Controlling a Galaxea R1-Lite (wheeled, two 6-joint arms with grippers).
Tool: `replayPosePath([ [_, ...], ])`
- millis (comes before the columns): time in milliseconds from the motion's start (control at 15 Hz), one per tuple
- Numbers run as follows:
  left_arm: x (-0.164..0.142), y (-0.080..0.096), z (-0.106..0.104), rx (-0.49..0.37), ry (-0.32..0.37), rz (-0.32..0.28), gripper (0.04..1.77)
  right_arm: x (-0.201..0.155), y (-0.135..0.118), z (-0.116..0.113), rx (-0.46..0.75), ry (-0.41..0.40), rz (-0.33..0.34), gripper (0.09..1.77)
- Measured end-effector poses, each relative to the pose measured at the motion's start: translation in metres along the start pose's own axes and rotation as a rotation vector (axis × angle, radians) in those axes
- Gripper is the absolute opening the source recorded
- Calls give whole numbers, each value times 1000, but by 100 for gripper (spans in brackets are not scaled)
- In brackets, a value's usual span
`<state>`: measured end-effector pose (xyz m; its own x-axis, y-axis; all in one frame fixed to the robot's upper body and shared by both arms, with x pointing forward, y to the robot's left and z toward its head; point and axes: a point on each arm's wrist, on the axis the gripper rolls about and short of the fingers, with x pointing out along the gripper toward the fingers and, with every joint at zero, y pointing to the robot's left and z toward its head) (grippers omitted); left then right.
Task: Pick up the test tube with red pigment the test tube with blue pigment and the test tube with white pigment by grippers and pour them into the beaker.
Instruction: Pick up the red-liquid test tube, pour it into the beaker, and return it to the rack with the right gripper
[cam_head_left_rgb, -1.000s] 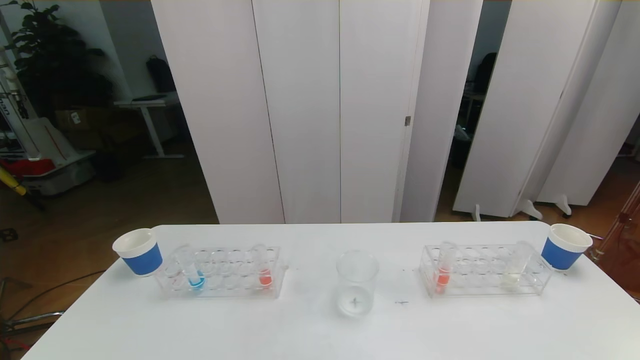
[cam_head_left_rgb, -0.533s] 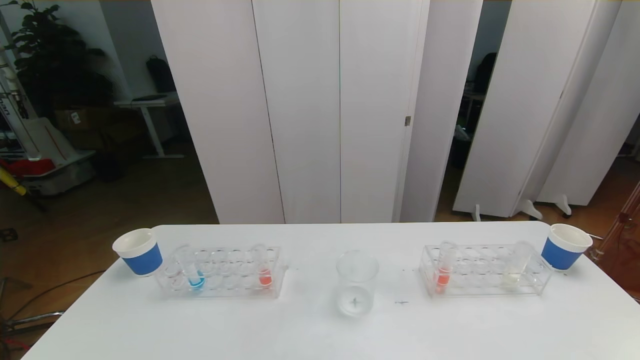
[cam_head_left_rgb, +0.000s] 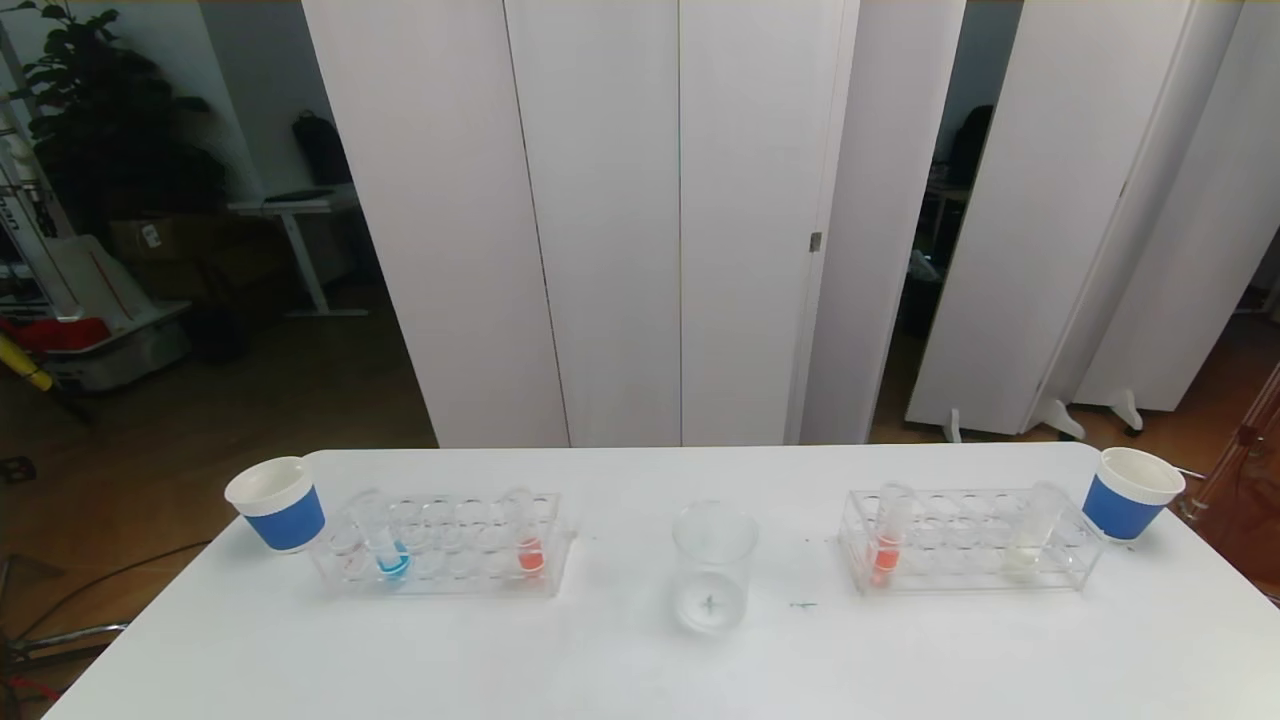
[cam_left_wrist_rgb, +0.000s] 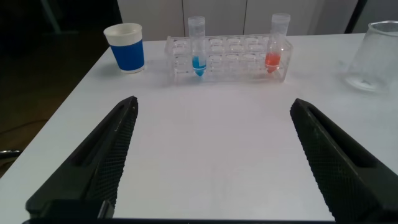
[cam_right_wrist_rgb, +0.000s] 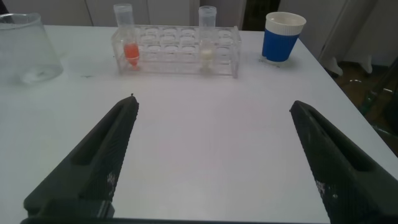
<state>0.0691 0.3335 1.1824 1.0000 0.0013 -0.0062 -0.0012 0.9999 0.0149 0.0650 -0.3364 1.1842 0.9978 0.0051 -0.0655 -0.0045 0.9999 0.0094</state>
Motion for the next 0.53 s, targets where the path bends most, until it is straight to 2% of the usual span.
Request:
replayPosePath([
  [533, 0, 0, 0, 0, 0, 0, 175, 0, 0, 0, -1, 1, 0, 175],
])
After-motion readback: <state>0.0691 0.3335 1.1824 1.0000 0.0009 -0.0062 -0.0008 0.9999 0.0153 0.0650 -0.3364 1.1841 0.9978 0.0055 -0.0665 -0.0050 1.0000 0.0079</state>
